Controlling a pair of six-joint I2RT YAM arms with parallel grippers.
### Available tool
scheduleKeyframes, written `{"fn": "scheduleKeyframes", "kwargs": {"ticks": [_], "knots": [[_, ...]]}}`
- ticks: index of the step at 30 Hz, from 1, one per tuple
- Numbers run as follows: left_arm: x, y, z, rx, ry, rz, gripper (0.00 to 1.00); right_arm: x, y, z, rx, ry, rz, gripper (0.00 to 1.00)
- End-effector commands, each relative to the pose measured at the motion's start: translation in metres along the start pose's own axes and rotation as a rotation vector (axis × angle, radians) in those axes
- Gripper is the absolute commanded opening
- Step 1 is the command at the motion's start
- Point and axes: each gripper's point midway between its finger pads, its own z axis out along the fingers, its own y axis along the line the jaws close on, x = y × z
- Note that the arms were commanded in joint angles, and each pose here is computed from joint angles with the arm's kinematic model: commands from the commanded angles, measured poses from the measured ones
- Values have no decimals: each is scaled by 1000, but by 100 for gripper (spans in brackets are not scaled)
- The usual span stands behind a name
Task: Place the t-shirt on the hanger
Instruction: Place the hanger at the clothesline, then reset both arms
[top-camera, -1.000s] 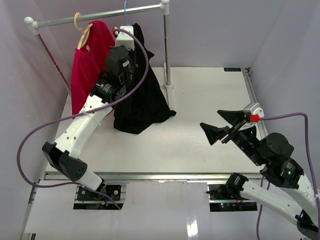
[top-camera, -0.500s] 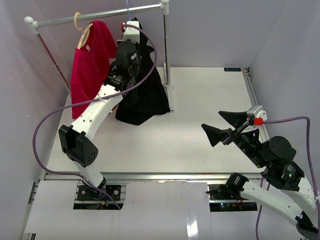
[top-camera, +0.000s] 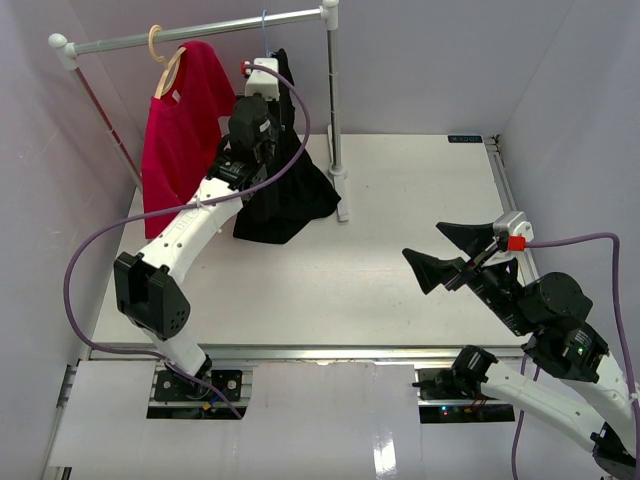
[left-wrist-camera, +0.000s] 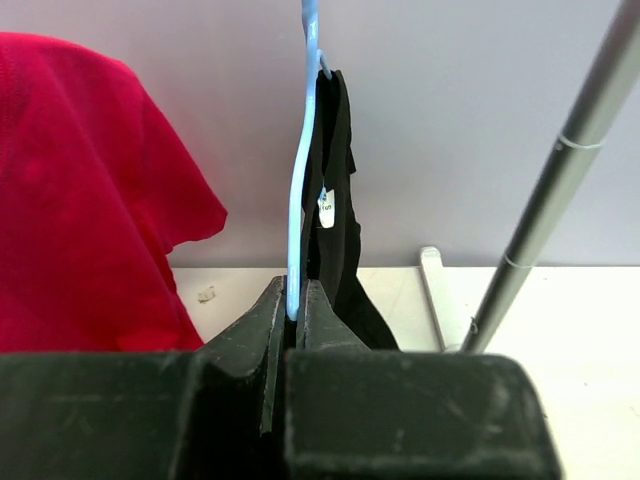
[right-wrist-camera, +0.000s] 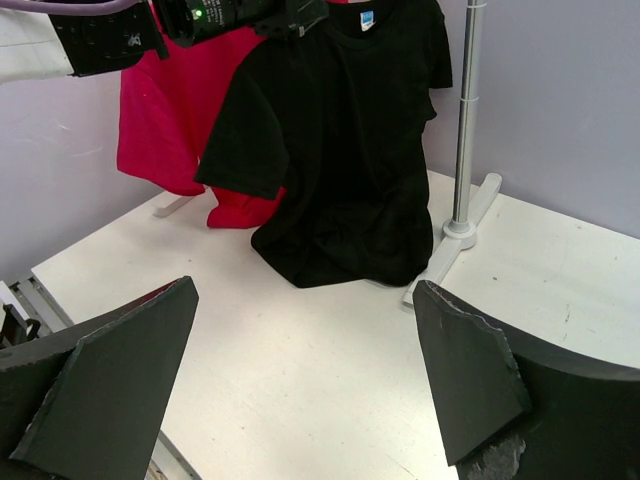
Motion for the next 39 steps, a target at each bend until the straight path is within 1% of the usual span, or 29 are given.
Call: {"fn": "scheduleKeyframes", "kwargs": {"ticks": [1, 4, 6, 7, 9, 11, 12, 13, 14, 15, 16, 18, 19, 22, 23, 24, 27, 28, 29, 30, 33, 36, 39], "knots": [[-58, 9, -27, 45, -99, -77, 33, -12, 1, 1, -1, -48, 11, 95], [-60, 13, -37, 53, -80, -72, 50, -10, 0, 1, 4, -45, 10, 95], [-67, 20, -49, 54, -82, -74, 66, -10, 0, 2, 7, -43, 10, 96], [-70, 23, -55, 58, -84, -74, 71, -10, 0, 3, 7, -39, 10, 96], [-79, 28, -73, 90, -94, -67, 77, -7, 0, 5, 5, -27, 9, 96], [-72, 28, -86, 128, -69, -51, 83, -4, 1, 7, 7, -16, 8, 98], [-81, 34, -99, 133, -84, -62, 85, -2, 1, 9, 8, -12, 9, 98], [-80, 38, -107, 132, -76, -73, 89, 0, 0, 11, 16, -4, 10, 99], [-77, 40, -114, 139, -63, -80, 91, 5, -1, 15, 29, 17, 10, 96], [-57, 37, -126, 167, 0, -123, 96, 9, -1, 19, 28, 36, 8, 92], [-46, 28, -137, 231, 33, -148, 98, 11, 0, 22, 28, 48, 6, 90], [-27, 19, -157, 315, 78, -178, 98, 18, -1, 29, 42, 73, 1, 90], [-18, 10, -174, 400, 101, -199, 98, 24, -4, 34, 64, 92, -2, 90], [39, -2, -190, 465, 212, -207, 98, 37, -10, 41, 110, 125, -7, 90], [46, -3, -193, 472, 227, -214, 98, 42, -13, 44, 130, 138, -7, 90], [72, -6, -199, 480, 287, -230, 98, 53, -18, 47, 159, 166, -9, 90], [97, -23, -225, 597, 340, -313, 98, 72, -25, 54, 222, 213, 9, 90], [103, -25, -233, 624, 327, -339, 98, 77, -26, 56, 235, 225, 15, 90], [92, -28, -241, 670, 271, -362, 98, 80, -29, 55, 260, 234, 38, 90], [93, -29, -248, 697, 250, -380, 98, 85, -32, 54, 283, 246, 52, 90], [103, -34, -261, 758, 223, -396, 98, 95, -41, 49, 347, 262, 76, 90], [90, -39, -271, 824, 165, -410, 98, 94, -38, 47, 328, 243, 100, 90], [79, -37, -281, 847, 131, -429, 98, 98, -39, 45, 324, 234, 93, 90]]}}
